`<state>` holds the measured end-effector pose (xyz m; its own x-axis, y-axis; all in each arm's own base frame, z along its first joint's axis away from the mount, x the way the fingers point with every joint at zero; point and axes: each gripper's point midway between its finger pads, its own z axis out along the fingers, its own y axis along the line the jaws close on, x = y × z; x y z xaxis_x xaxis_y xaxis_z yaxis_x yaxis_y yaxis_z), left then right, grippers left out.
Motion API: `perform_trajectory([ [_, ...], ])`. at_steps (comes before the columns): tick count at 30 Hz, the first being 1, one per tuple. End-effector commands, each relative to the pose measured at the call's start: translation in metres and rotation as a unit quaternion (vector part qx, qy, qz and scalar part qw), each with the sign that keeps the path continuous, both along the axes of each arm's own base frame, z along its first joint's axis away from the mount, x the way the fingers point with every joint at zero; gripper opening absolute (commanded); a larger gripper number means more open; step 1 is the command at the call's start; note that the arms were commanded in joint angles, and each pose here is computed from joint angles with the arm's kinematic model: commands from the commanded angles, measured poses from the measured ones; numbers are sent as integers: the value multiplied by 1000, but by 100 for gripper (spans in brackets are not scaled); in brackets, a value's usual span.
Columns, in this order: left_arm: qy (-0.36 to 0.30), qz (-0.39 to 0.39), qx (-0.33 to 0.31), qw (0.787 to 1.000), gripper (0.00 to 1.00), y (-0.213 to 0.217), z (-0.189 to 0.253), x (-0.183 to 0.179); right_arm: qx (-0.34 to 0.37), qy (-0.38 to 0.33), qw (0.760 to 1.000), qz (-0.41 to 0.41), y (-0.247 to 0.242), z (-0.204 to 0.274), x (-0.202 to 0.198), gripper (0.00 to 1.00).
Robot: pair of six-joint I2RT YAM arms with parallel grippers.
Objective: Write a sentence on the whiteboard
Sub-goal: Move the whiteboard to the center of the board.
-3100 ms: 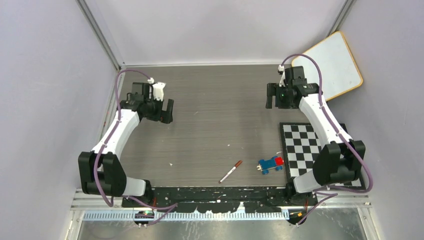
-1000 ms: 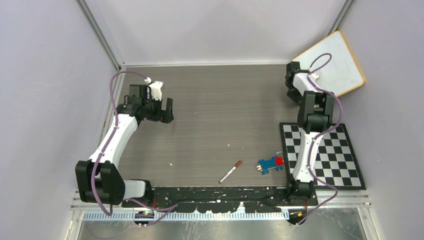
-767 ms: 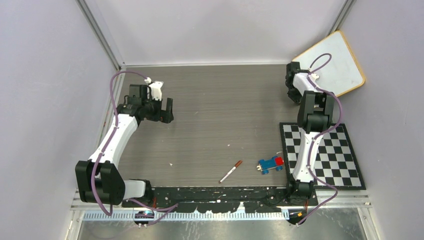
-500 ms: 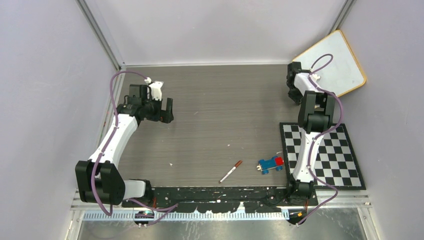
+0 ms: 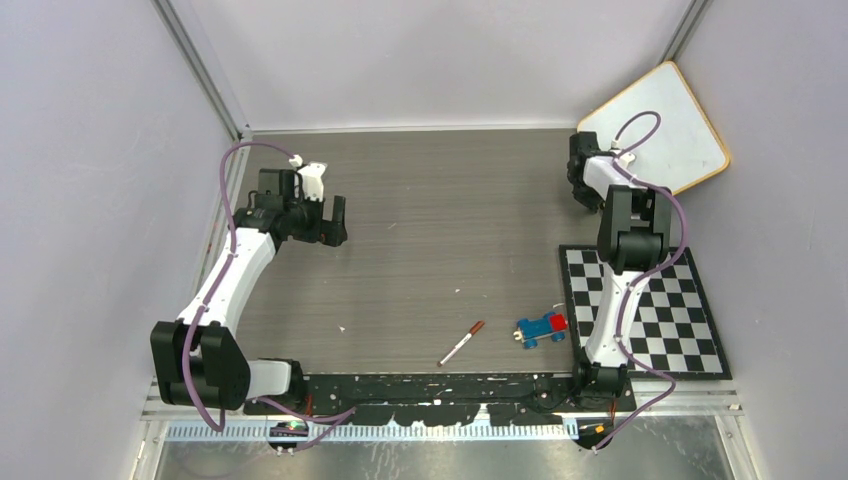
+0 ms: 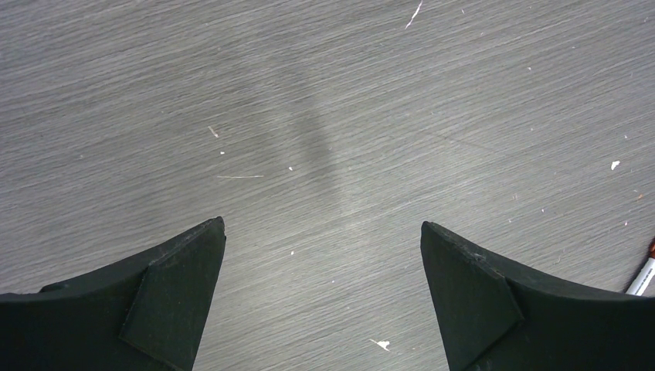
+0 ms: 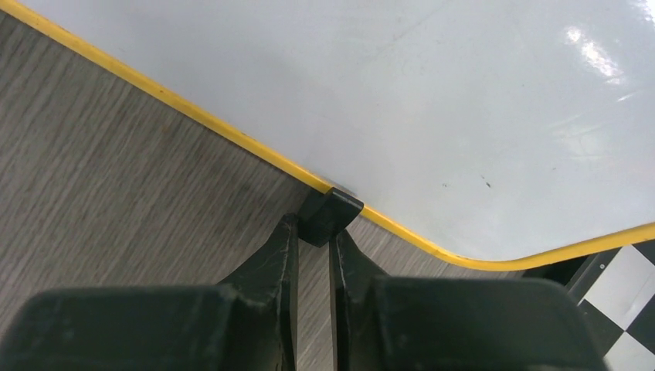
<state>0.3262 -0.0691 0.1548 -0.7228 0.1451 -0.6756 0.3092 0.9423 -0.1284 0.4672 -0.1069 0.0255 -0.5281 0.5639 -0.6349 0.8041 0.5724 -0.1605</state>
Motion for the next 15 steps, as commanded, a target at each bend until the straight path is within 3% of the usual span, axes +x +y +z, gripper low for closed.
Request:
perform_trajectory([
  [1, -23, -10, -5, 1000, 100, -2, 10, 3, 31, 29, 997, 66, 39, 2, -14, 0],
  [15, -24, -12, -9, 1000, 100, -3, 11, 2, 44, 59, 968, 241, 129, -6, -26, 0],
])
